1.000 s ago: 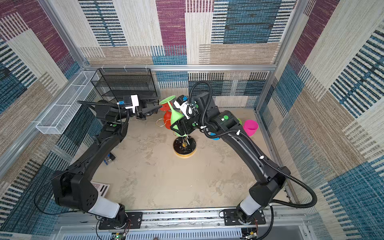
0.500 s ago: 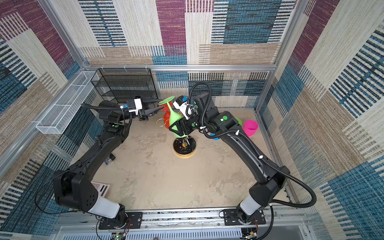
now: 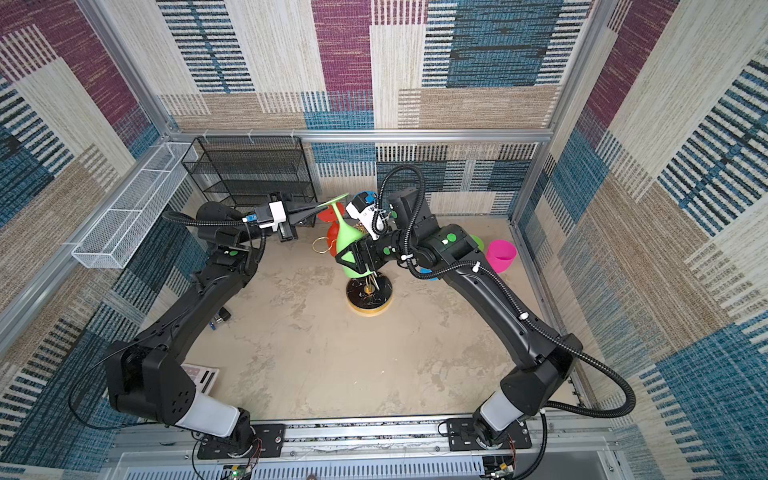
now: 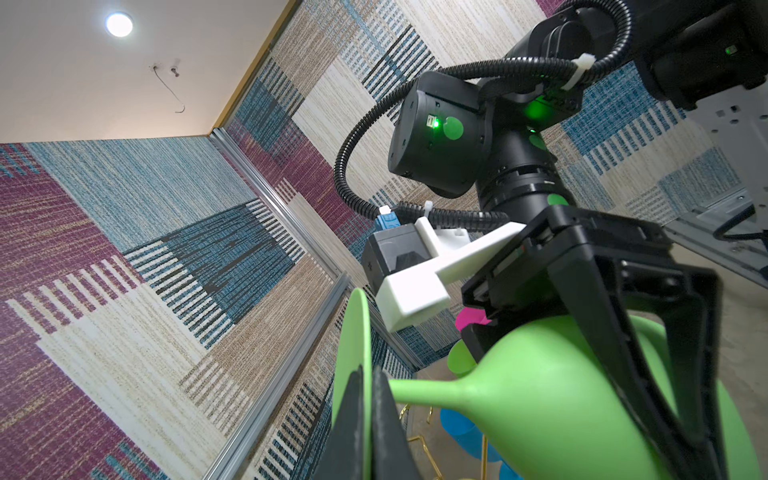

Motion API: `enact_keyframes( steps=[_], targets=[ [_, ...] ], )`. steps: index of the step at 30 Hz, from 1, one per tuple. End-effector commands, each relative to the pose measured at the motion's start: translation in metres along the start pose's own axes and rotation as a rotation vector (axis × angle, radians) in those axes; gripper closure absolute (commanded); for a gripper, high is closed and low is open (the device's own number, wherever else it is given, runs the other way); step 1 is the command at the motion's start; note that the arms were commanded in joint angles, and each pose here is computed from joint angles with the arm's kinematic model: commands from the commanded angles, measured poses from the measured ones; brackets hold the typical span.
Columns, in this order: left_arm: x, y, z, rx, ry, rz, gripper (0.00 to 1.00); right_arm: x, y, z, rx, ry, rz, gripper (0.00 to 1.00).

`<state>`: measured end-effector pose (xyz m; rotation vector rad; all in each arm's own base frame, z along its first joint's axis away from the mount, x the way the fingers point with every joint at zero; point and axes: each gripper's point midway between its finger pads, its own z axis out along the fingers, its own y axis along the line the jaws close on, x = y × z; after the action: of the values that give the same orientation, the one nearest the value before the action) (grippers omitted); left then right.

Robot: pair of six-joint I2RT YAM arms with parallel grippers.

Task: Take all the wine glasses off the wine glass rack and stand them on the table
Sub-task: 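Hold the green glass with both grippers and turn it bowl-down, then open the left gripper off the foot and draw it back while right holds bowl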

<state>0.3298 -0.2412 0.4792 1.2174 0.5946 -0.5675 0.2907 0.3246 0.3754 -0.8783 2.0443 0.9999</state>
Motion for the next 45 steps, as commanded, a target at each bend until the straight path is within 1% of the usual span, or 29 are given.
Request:
enact_keyframes(
  steps=[1,3,4,6,8,10,13,19,20,22,26,30,35,41,45],
  targets=[
    [-0.007,0.007,-0.001,-0.044,-0.004,0.013,1.0,-0.015,0.011,-0.006,-0.039,-0.07,-0.037,0.37],
    [-0.007,0.007,-0.002,-0.053,-0.002,0.017,1.0,-0.018,0.014,-0.009,-0.046,-0.088,-0.036,0.22],
    [-0.007,0.007,-0.002,-0.058,-0.001,0.017,1.0,-0.02,0.015,-0.011,-0.048,-0.097,-0.036,0.18],
    [-0.008,0.007,-0.003,-0.069,-0.001,0.018,1.0,-0.025,0.018,-0.015,-0.052,-0.119,-0.037,0.1],
    [-0.007,0.009,-0.005,-0.094,0.006,0.002,1.0,-0.029,0.021,-0.02,-0.056,-0.145,-0.039,0.05],
    [-0.006,0.011,-0.007,-0.118,0.014,-0.01,1.0,-0.034,0.025,-0.026,-0.06,-0.175,-0.044,0.02],
    [-0.002,0.015,-0.01,-0.17,0.036,-0.077,1.0,-0.042,0.026,-0.041,-0.051,-0.231,-0.051,0.0],
    [0.011,0.026,-0.018,-0.289,0.132,-0.327,1.0,-0.057,0.015,-0.094,0.001,-0.397,-0.053,0.01],
    [0.018,0.025,-0.021,-0.306,0.16,-0.395,1.0,-0.057,0.012,-0.102,0.016,-0.423,-0.054,0.01],
    [0.023,0.028,-0.025,-0.349,0.194,-0.489,1.0,-0.057,0.012,-0.119,0.042,-0.473,-0.07,0.0],
    [0.036,0.031,-0.035,-0.451,0.251,-0.663,1.0,-0.053,0.009,-0.138,0.112,-0.535,-0.076,0.03],
    [0.04,0.029,-0.041,-0.497,0.257,-0.757,1.0,-0.047,0.003,-0.14,0.138,-0.557,-0.058,0.13],
    [0.043,0.028,-0.044,-0.522,0.279,-0.797,1.0,-0.042,-0.01,-0.134,0.182,-0.555,-0.021,0.31],
    [0.044,0.027,-0.044,-0.519,0.27,-0.817,1.0,-0.044,-0.02,-0.118,0.166,-0.551,0.01,0.39],
    [0.044,0.026,-0.043,-0.516,0.267,-0.823,1.0,-0.047,-0.025,-0.107,0.153,-0.557,0.026,0.42]
  ],
)
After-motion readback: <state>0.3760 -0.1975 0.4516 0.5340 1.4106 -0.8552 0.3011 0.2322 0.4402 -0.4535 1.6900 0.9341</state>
